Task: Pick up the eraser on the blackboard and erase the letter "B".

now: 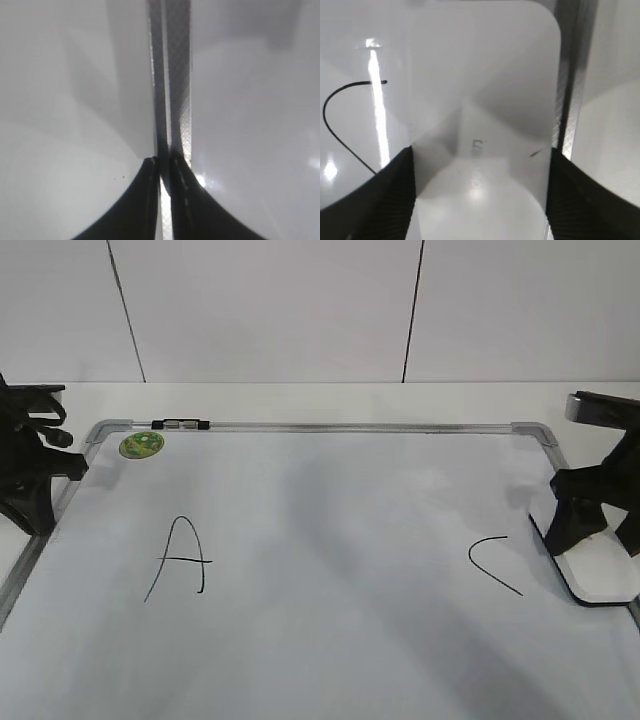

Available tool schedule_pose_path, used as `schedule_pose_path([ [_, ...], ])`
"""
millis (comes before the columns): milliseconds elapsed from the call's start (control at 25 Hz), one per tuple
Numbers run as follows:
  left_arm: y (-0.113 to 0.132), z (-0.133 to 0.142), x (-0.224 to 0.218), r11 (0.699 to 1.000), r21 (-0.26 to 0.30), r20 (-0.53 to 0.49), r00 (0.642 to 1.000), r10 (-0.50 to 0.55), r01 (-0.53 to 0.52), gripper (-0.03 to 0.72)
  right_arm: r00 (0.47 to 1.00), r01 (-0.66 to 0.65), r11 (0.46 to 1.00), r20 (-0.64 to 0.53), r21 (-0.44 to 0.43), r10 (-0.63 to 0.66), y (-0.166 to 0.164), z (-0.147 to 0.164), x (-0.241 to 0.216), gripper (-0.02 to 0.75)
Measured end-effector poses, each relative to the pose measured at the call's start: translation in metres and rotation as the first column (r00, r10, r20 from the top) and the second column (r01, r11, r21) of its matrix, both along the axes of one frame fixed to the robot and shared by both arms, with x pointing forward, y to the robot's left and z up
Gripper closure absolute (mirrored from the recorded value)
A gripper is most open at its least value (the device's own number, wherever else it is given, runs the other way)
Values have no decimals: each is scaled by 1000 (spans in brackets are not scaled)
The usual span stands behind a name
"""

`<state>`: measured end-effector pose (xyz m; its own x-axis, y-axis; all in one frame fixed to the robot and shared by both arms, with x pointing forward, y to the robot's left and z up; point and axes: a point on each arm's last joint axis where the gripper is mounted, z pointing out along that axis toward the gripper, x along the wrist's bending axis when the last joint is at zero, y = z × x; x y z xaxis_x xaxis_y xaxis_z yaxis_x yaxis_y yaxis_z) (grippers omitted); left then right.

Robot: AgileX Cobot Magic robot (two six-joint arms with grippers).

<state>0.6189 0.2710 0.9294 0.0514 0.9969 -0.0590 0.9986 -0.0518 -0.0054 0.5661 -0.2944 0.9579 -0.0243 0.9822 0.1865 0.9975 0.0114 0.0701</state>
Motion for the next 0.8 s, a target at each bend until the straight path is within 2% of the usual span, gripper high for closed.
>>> schedule_pose_path([
  [480, 0, 0, 0, 1000, 0, -2, 1000, 0, 0, 652, 1000, -1, 1000, 0, -2, 1, 0, 0, 0, 202],
  [560, 0, 0, 0, 1000, 0, -3, 1000, 0, 0, 652, 1000, 6, 1000, -4, 5, -6, 0, 0, 0, 183],
  [720, 0, 0, -1, 1000, 0, -8, 1000, 0, 0, 651, 999, 1, 1000, -43, 13, -1, 1, 0, -4, 88],
  [800, 0, 0, -1, 1000, 0, -10, 1000, -1, 1, 651, 998, -7, 1000, -61, 9, 8, 1, 0, -6, 78],
])
